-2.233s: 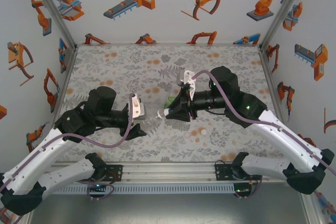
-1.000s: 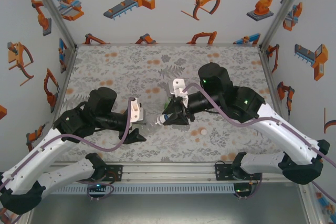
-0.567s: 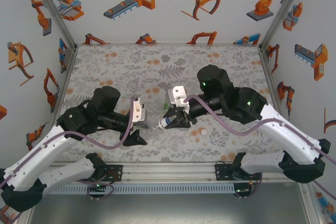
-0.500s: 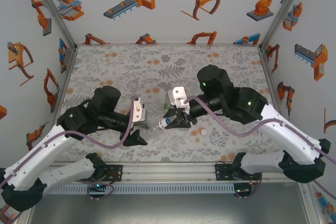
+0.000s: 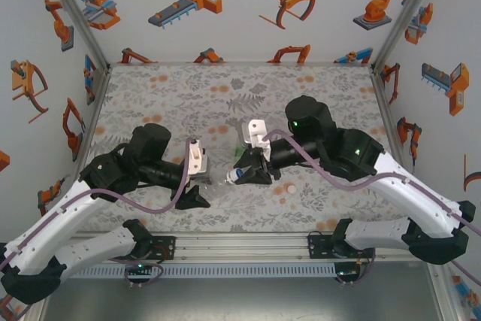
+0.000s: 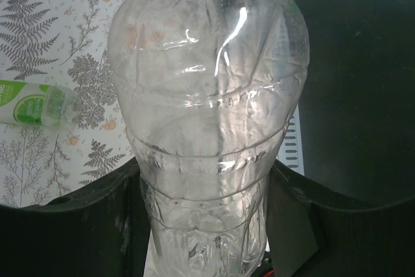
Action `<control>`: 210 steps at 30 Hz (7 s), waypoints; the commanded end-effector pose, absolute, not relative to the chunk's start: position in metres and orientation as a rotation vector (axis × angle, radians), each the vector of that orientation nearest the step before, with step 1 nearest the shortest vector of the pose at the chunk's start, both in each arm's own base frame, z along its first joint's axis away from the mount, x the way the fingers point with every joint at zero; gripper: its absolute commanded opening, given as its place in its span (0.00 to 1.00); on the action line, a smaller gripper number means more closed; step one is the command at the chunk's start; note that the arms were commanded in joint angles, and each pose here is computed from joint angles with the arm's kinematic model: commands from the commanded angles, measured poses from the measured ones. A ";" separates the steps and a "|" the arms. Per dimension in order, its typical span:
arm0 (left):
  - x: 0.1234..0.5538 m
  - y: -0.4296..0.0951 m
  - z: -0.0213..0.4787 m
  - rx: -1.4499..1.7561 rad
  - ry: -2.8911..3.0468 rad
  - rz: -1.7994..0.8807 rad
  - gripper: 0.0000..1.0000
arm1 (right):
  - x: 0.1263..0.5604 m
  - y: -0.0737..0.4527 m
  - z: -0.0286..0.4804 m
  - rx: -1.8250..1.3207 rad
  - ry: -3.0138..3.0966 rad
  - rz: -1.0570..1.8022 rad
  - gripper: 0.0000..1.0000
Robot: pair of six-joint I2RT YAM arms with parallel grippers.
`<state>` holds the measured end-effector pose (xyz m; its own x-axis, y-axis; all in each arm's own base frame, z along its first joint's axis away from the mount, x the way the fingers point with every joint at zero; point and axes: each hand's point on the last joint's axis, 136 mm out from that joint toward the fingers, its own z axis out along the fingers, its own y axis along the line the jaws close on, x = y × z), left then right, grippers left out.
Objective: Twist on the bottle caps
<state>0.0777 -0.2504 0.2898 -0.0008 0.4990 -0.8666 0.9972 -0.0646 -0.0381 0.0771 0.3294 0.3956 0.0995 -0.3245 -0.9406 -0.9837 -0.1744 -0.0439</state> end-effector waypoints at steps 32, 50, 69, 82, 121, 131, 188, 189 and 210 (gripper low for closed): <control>0.102 -0.261 0.316 1.595 1.389 -0.833 0.00 | 0.157 0.315 0.326 0.173 2.563 1.407 0.52; 0.097 -0.261 0.320 1.601 1.390 -0.869 0.00 | 0.141 0.301 0.442 -0.953 1.784 1.080 0.66; 0.086 -0.256 0.337 1.570 1.358 -0.914 0.00 | 0.074 0.314 0.438 -1.601 1.028 1.014 0.53; 0.085 -0.255 0.341 1.560 1.353 -0.909 0.00 | 0.079 0.323 0.436 -1.589 1.033 1.031 0.44; 0.122 -0.271 0.318 1.530 1.377 -0.753 0.00 | 0.181 0.282 0.337 0.323 2.449 1.228 0.35; 0.112 -0.265 0.313 1.552 1.390 -0.779 0.00 | 0.174 0.277 0.415 -0.309 2.031 1.184 0.64; 0.093 -0.283 0.334 1.571 1.302 -0.923 0.00 | 0.091 0.290 0.430 -1.270 1.377 1.106 0.50; 0.093 -0.283 0.333 1.571 1.303 -0.923 0.00 | 0.090 0.291 0.430 -1.273 1.375 1.109 0.49; 0.099 -0.280 0.326 1.551 1.349 -0.876 0.00 | 0.123 0.290 0.416 -1.006 1.640 1.113 0.01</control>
<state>0.0978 -0.2802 0.3206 0.1595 0.3817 -0.9104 0.9871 -0.0469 0.1532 0.1070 0.2950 0.4178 -0.1437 -0.1834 -0.9725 -0.9822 0.1465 0.1175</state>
